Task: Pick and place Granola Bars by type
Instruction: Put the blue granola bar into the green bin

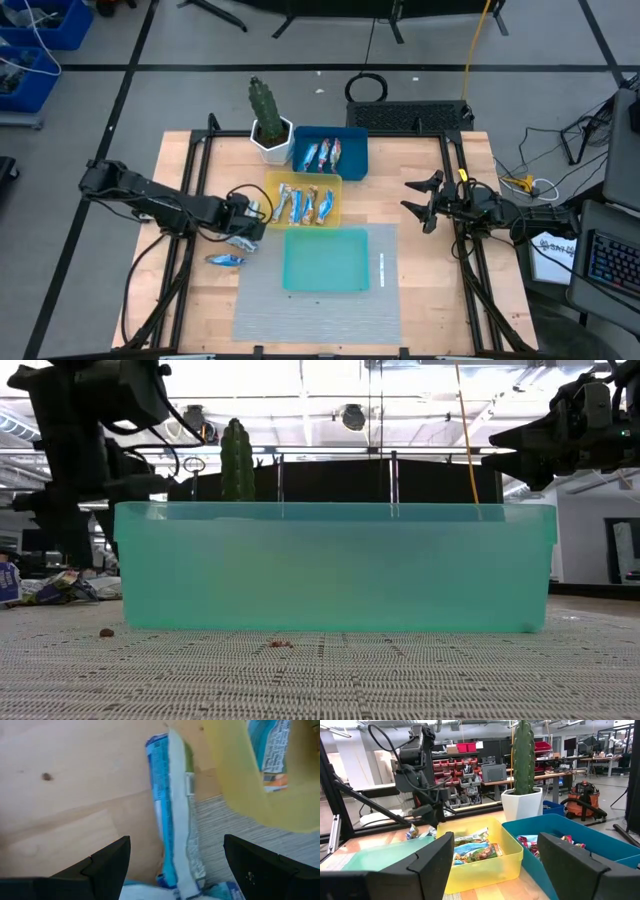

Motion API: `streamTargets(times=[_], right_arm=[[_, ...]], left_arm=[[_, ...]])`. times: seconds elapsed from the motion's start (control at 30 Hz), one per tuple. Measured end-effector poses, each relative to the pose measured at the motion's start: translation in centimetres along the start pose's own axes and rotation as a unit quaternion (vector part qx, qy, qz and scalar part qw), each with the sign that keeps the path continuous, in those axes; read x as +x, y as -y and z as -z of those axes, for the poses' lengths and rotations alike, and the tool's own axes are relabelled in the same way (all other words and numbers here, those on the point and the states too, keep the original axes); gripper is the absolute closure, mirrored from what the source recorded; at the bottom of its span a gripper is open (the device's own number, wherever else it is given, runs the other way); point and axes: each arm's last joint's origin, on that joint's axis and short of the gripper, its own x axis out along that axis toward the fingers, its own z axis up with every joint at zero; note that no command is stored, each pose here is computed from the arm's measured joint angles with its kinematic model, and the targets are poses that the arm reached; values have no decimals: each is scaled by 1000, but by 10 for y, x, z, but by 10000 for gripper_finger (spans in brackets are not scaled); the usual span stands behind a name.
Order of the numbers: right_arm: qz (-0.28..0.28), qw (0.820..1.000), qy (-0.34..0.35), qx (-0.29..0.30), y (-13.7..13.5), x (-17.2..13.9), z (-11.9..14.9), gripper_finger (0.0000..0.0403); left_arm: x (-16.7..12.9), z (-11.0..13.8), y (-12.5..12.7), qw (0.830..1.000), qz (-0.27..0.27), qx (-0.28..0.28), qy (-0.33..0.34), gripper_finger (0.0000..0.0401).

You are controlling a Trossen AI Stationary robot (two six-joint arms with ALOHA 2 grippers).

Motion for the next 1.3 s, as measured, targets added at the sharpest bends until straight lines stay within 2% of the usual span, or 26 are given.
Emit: streamTargets(times=[0.53, 1.1, 1.2, 1.3], right_arm=[[0, 1000, 1, 0, 0, 0, 0, 124], [0, 1000, 0, 0, 0, 0, 0, 124], [0, 1000, 0, 0, 0, 0, 0, 124], [0, 1000, 0, 0, 0, 0, 0, 124]], left_arm=[[29, 12, 6, 1000, 13, 16, -21, 77], [32, 12, 7, 1000, 19, 14, -17, 78], [33, 11, 6, 1000, 16, 3, -11, 93], [33, 10, 6, 1000, 14, -3, -8, 127]])
